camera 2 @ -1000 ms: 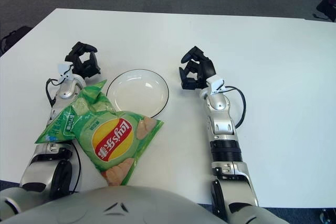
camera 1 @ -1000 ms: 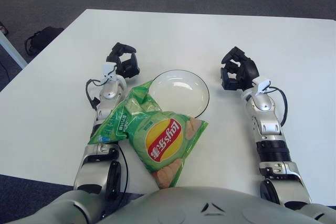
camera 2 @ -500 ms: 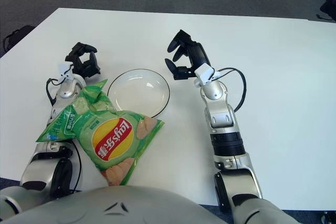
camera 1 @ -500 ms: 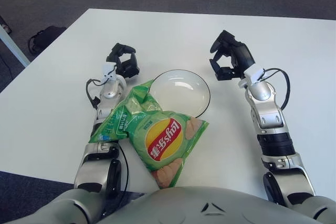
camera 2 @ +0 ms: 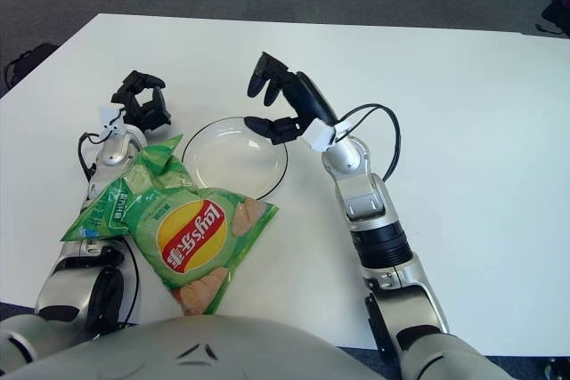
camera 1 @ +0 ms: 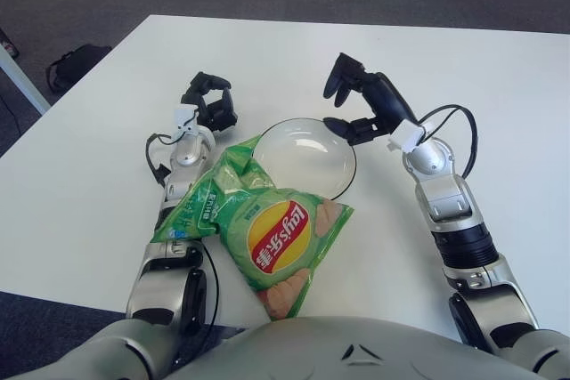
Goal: Put the snack into the plate.
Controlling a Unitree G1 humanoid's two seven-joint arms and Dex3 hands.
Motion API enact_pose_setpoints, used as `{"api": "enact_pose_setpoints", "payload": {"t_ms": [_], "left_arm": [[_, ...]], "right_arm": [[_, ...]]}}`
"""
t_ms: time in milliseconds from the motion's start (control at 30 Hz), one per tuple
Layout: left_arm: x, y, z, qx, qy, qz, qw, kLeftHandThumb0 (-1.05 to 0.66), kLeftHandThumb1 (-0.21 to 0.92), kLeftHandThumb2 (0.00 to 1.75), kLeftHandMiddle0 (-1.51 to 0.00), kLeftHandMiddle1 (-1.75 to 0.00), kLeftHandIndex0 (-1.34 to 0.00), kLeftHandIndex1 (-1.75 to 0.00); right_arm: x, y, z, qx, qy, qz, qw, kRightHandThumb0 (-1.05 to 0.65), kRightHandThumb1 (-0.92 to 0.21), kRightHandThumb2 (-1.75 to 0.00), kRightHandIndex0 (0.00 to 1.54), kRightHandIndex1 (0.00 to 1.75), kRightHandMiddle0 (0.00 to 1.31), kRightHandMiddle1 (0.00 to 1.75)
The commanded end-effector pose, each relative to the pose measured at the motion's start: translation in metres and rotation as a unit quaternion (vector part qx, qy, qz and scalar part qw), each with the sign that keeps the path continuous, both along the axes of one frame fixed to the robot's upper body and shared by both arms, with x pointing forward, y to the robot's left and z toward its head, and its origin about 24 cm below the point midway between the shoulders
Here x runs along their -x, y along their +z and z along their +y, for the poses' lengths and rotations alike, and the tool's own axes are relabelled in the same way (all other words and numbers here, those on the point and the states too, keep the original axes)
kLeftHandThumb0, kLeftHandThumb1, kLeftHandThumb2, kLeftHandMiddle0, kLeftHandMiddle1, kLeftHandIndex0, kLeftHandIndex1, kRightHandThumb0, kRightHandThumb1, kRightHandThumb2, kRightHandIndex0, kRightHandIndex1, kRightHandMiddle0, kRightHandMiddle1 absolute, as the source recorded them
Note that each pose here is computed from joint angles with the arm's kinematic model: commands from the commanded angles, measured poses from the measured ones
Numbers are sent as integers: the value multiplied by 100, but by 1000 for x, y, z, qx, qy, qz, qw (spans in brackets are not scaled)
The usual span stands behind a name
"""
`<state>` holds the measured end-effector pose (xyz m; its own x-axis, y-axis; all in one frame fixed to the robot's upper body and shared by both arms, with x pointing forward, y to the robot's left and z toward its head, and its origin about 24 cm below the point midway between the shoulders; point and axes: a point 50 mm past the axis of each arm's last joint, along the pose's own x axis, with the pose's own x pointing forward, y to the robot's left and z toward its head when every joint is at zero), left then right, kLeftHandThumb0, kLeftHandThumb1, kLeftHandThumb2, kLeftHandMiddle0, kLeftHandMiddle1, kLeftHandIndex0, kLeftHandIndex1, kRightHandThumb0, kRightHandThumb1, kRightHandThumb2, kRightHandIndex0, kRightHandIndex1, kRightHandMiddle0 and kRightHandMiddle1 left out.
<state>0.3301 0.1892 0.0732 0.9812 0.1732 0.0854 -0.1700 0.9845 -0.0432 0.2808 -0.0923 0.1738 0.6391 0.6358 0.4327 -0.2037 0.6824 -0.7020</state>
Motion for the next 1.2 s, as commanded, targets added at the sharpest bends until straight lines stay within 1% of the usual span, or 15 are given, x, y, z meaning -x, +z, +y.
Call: {"api": "enact_pose_setpoints", "payload": {"t_ms": [0,33,100,133,167,200,233,300,400,433,533,667,867,1033,1167], "left_arm": [[-3,3,-1,9,-4,-8,1000,-44,45,115,-117,-175,-51,-175],[-3,3,-1,10,-5,-8,1000,-44,45,115,-117,-175,-51,-175],[-4,3,-1,12,-4,-8,1000,-44,45,114,-117,-175,-51,-175],[-4,2,-1,13,-4,-7,1000,-44,46,114,-117,-175,-50,-175],[-4,2,-2,13,-4,-6,1000,-43,47,113,-117,-175,-49,-175],[-4,2,-2,13,-3,-6,1000,-43,48,112,-117,-175,-49,-175],[-4,2,-2,13,-3,-5,1000,-43,48,111,-117,-175,-48,-175],[-4,2,-3,13,-2,-2,1000,-43,49,110,-117,-175,-48,-175],[-4,2,-6,14,-1,2,1000,-42,50,109,-116,-175,-47,-175],[-4,2,-6,14,-1,3,1000,-42,50,109,-116,-175,-47,-175],[-5,1,-8,18,0,10,1000,-42,50,109,-115,-175,-47,-175],[-10,-1,-11,25,8,16,1000,-43,50,108,-115,-175,-47,-175],[-14,-2,-12,16,33,18,999,-42,51,107,-113,-175,-46,-175],[-17,1,-15,-27,60,-9,998,-43,50,108,-110,-175,-47,-175],[-16,5,-20,-58,70,-40,995,-44,46,113,-106,-175,-50,-175]], "right_arm": [[-1,10,7,34,51,-28,998,-13,-86,-55,37,152,18,167],[-1,11,7,36,57,-28,997,-21,-88,-52,35,149,20,168],[-2,12,10,48,80,-26,995,-28,-90,-51,32,146,20,171],[-2,13,12,53,89,-25,994,-35,-88,-52,32,143,16,164],[-2,13,13,57,98,-23,993,-45,-84,-58,31,140,10,155],[-3,13,14,59,103,-22,993,-52,-81,-63,30,137,7,147],[-4,13,15,60,111,-22,992,-55,-80,-65,29,136,5,144],[-5,11,19,69,126,-30,989,-61,-80,-67,27,125,2,131],[-8,8,23,94,144,-59,983,-60,-79,-68,25,109,1,120],[-8,8,23,97,148,-64,982,-57,-75,-71,24,97,0,113],[-9,7,24,117,153,-92,977,-54,-71,-77,24,84,0,106],[-8,11,25,144,171,-119,967,-48,-65,-85,23,66,0,97],[-7,20,30,170,194,-149,955,-46,-62,-89,21,56,0,94],[-7,24,34,205,217,-167,939,-44,-63,-90,20,49,0,93],[-9,28,40,242,239,-173,924,-42,-62,-90,18,39,0,85]]}}
